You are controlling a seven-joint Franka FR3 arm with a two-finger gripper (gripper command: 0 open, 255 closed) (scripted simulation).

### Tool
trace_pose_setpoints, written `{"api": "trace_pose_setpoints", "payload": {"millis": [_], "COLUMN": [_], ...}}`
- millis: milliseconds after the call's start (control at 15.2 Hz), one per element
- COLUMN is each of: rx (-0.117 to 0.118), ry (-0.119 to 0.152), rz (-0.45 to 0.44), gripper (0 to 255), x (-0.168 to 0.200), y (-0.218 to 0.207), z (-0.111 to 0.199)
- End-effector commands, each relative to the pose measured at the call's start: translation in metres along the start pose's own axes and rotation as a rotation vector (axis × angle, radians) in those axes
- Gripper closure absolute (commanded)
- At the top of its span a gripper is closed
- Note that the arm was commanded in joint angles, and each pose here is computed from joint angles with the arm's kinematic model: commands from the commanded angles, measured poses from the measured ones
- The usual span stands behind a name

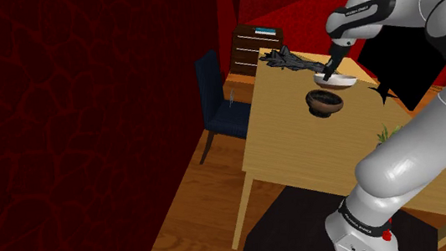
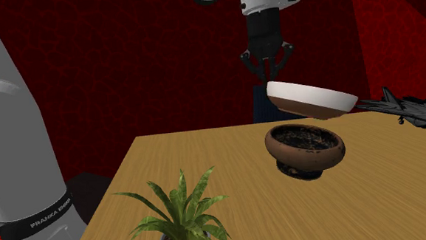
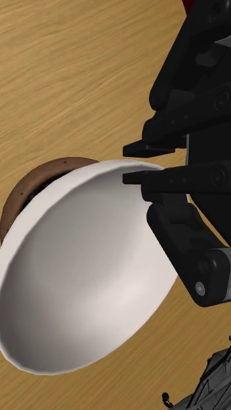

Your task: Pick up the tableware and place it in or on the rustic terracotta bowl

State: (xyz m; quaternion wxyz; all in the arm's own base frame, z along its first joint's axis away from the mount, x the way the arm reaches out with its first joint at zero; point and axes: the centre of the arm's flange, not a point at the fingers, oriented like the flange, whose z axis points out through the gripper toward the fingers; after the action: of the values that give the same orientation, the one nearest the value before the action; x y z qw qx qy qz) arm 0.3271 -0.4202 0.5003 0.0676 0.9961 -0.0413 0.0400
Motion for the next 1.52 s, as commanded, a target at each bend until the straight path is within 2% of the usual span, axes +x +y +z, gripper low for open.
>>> {"api": "trace_pose_setpoints", "payload": {"millis": [0,792,1254,1320,1452], "rx": [-0.001,-0.001,-0.001,-0.001,-0.001], "ry": [0.001,0.001,0.001,0.001,0.001], "rz": [0.0,0.0,0.0,0.0,0.0], "gripper": [255,255,255,0,0], "x": [-0.002,-0.007,-0.007,-0.007,-0.007], "y": [0.0,-0.009,-0.009,-0.009,-0.009], "z": [0.009,0.072,0.072,0.072,0.072]}}
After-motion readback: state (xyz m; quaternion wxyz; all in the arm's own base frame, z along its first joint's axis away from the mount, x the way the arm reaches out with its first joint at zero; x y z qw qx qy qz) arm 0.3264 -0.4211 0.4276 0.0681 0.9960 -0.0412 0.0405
